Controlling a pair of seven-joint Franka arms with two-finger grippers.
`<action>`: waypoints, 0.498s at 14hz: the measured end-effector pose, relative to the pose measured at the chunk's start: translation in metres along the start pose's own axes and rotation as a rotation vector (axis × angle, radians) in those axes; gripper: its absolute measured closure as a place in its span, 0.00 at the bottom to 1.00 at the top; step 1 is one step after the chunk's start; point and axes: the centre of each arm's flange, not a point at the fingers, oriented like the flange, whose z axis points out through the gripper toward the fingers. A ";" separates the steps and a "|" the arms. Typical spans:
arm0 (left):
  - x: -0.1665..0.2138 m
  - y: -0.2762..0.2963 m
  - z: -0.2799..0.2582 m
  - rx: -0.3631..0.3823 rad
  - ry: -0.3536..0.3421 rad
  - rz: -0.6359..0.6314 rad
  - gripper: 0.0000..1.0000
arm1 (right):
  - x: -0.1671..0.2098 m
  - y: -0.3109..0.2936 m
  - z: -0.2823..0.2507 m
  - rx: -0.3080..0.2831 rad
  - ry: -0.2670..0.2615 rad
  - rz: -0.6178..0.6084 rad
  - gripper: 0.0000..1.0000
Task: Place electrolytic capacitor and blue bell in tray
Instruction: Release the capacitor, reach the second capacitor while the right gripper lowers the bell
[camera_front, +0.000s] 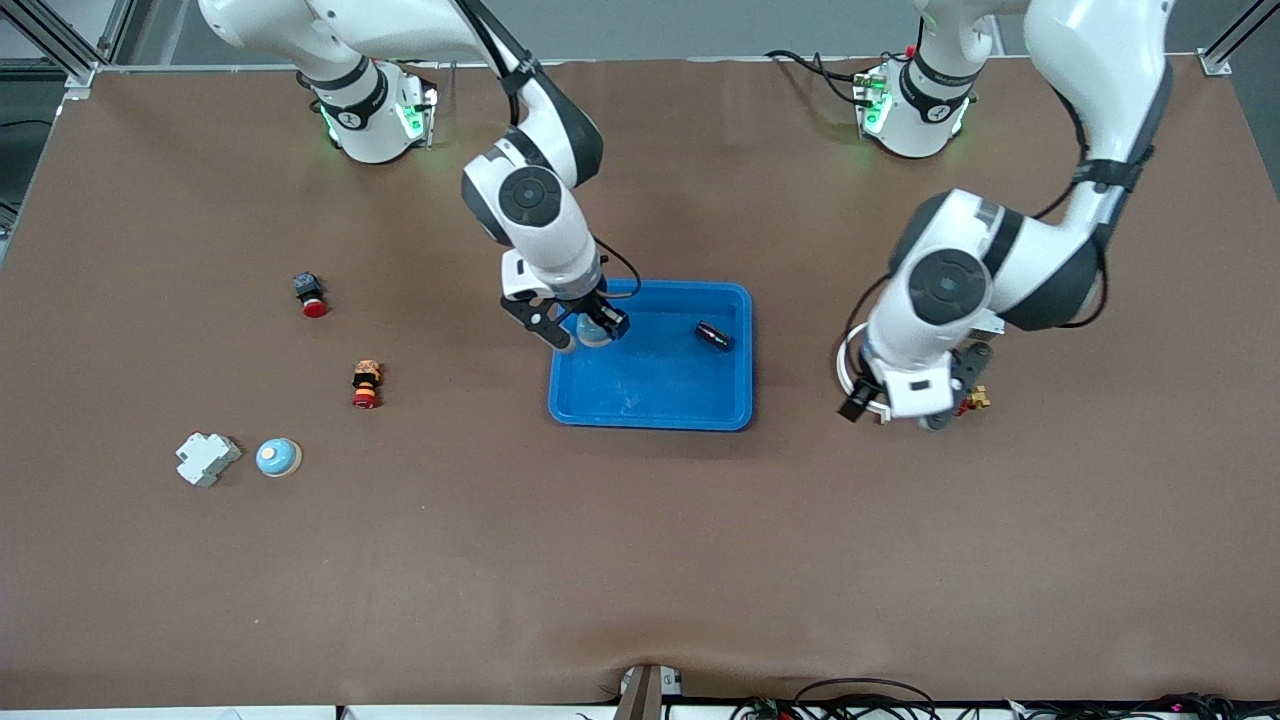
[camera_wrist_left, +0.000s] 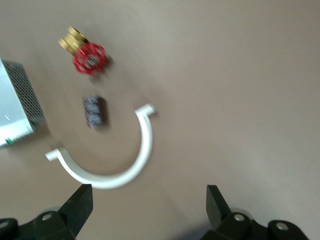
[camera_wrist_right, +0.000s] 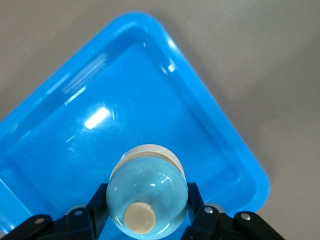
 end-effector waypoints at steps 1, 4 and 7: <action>0.018 -0.010 0.014 0.015 -0.005 -0.015 0.00 | -0.008 0.000 0.011 -0.007 -0.001 0.001 0.34; 0.044 -0.036 0.058 0.010 -0.020 -0.052 0.00 | -0.025 0.001 0.034 -0.037 -0.004 -0.006 0.34; 0.044 -0.054 0.092 -0.010 -0.043 -0.066 0.00 | -0.031 0.005 0.052 -0.062 -0.004 -0.011 0.34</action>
